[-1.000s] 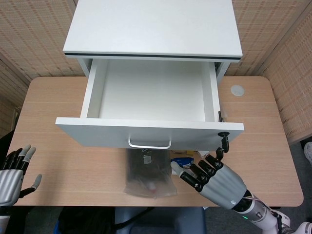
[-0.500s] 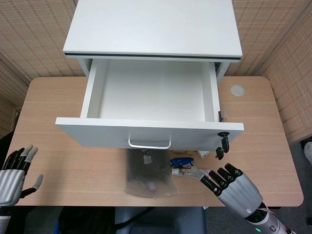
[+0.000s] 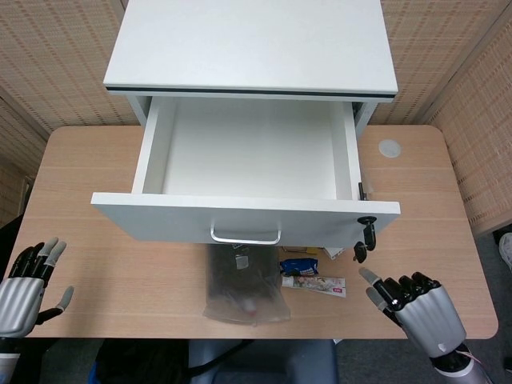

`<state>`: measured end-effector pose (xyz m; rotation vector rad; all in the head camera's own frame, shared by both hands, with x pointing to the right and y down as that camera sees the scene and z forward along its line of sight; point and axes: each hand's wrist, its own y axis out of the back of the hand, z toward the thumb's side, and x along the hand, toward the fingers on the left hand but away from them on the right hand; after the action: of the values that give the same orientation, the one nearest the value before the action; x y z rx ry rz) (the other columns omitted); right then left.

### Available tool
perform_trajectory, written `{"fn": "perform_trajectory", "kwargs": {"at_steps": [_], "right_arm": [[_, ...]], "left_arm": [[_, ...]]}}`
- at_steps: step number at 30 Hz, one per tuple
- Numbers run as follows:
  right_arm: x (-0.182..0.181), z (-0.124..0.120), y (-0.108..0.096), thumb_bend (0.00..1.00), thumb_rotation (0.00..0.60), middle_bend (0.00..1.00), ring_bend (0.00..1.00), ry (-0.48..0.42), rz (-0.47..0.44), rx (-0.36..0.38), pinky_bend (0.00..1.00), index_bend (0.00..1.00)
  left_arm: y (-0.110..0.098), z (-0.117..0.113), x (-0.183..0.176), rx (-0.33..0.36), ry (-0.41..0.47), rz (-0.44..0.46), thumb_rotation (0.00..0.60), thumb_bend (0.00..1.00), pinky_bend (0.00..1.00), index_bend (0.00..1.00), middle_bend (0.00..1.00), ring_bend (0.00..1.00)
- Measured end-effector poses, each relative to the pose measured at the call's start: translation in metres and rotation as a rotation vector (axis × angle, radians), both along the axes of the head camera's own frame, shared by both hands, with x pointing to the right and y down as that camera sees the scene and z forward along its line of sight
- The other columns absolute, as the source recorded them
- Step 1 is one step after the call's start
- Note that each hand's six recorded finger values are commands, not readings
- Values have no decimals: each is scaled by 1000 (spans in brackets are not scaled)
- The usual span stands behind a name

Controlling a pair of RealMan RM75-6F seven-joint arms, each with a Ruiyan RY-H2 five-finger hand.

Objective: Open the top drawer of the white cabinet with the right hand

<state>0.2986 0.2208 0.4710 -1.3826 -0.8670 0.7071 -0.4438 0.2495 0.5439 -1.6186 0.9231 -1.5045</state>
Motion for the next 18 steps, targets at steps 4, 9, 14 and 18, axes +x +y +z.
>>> {"fn": "perform_trajectory", "kwargs": {"at_steps": [4,9,14,18], "right_arm": [[22,13,4,190,600,775,813,56,80,-64,925,393],[47,37,12,209,600,581,585,123,169,-195,682,352],[66,59,19,218,600,344,292,196,225,-311,389,225],[81,76,19,224,600,281,223,231,269,-393,316,184]], "left_arm": [[1,2,0,-2,1,2,600,376,72,0,0,0],[3,4,0,-1,5,3,600,376,72,0,0,0],[4,5,0,6,10,7,600,376,72,0,0,0],[6,5,0,9,16,7,600,375,72,0,0,0]]}}
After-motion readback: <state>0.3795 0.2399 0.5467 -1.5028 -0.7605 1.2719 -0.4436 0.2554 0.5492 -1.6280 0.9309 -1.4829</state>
